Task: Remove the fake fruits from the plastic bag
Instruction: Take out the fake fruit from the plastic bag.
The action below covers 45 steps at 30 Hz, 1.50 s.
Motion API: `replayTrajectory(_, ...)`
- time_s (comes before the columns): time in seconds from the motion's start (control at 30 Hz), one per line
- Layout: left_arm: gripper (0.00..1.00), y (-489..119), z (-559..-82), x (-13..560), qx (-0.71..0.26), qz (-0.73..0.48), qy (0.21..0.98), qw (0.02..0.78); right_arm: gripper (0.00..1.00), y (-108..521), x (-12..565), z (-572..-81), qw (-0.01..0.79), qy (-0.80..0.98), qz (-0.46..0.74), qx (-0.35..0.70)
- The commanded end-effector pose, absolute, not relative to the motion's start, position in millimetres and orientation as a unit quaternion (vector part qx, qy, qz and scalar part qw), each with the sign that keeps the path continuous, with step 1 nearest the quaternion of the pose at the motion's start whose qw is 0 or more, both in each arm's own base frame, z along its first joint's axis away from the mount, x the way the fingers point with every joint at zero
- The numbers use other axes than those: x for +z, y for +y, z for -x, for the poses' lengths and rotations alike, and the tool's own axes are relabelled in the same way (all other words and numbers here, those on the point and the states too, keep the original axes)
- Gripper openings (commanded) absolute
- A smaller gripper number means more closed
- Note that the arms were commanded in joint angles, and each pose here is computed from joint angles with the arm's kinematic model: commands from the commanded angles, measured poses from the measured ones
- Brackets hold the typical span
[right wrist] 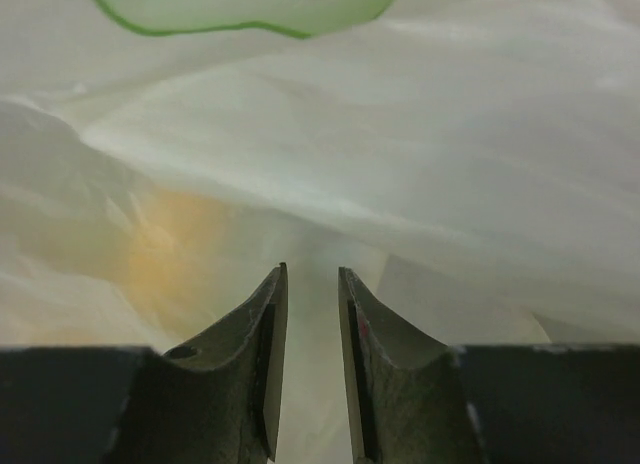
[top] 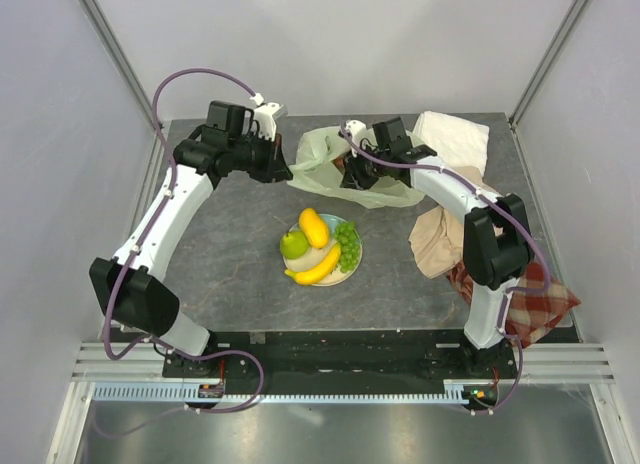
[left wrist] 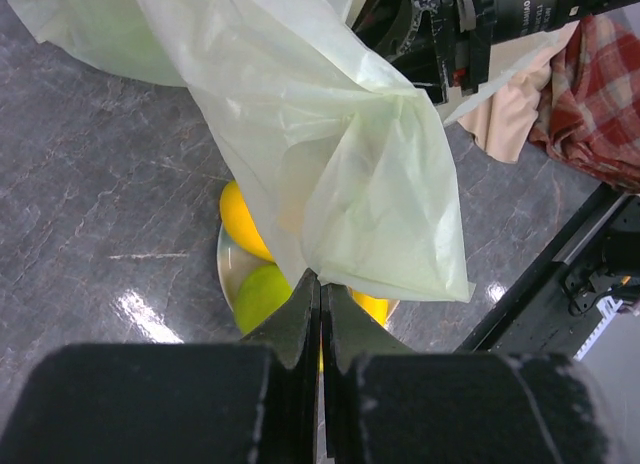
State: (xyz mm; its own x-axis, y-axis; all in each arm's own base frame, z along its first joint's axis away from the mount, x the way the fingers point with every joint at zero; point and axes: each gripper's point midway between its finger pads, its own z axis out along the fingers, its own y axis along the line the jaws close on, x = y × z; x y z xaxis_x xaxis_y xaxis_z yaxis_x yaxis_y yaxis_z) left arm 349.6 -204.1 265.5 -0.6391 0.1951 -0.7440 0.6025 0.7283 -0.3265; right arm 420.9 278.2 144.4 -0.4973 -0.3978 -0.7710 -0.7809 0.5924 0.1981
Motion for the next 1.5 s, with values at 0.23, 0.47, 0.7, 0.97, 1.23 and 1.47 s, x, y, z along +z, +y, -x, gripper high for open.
replayTrajectory(0.23,0.02,-204,-355,221,-0.264,-0.249,0.876,0.317,0.70,260,142,-530,0.467,0.824,0.275,0.168)
replayTrajectory(0.47,0.02,-206,-373,222,-0.254,-0.248,0.875,0.330,0.98,263,110,-576,0.469,0.829,0.215,0.217)
replayTrajectory(0.7,0.01,-202,-371,222,-0.240,-0.262,0.874,0.331,0.97,280,125,-601,0.494,0.807,0.189,0.262)
replayTrajectory(0.97,0.02,-203,-359,213,-0.253,-0.259,0.880,0.306,0.94,287,113,-619,0.499,0.807,0.152,0.277)
replayTrajectory(1.23,0.01,-203,-365,217,-0.245,-0.260,0.881,0.310,0.93,311,79,-623,0.487,0.809,0.170,0.281)
replayTrajectory(1.47,0.02,-202,-363,207,-0.241,-0.260,0.886,0.298,0.93,340,86,-627,0.511,0.789,0.179,0.292)
